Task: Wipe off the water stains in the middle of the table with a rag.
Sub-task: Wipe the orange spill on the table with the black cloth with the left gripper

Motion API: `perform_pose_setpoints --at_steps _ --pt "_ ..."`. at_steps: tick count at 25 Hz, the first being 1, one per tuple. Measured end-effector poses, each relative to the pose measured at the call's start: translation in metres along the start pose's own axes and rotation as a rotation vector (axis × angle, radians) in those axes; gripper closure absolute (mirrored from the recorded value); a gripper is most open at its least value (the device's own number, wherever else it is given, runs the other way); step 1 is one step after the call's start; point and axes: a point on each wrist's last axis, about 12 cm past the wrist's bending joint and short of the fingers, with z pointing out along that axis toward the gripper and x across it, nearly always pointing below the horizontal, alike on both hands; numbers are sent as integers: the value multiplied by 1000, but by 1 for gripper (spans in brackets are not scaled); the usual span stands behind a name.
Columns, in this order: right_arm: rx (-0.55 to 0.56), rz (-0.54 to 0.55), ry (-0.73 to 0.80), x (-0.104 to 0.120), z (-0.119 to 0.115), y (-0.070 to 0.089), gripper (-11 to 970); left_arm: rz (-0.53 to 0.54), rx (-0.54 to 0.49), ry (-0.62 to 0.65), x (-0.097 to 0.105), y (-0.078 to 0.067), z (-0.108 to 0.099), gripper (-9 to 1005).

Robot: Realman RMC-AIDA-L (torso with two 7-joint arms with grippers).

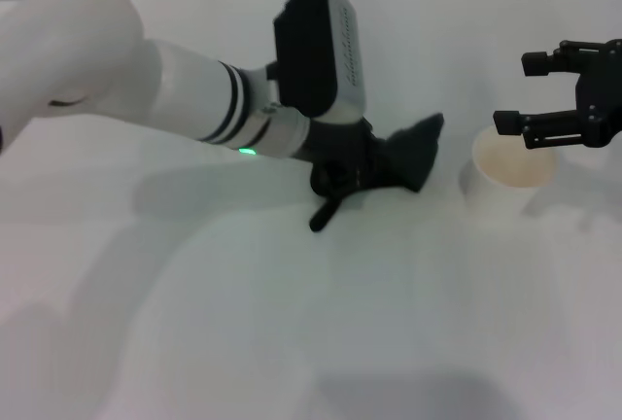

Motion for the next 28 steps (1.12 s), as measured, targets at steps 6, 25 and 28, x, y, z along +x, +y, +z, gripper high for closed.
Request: perform_pose_setpoints --at_steps 6,25,28 --pt "-1 3 3 2 -1 1 107 -25 -49 -1 5 11 -7 914" --pt "-6 7 4 3 0 2 109 -76 -84 -31 16 -2 -12 915" --pt "-9 5 3 3 0 2 108 -103 -92 -42 21 -6 -17 915"
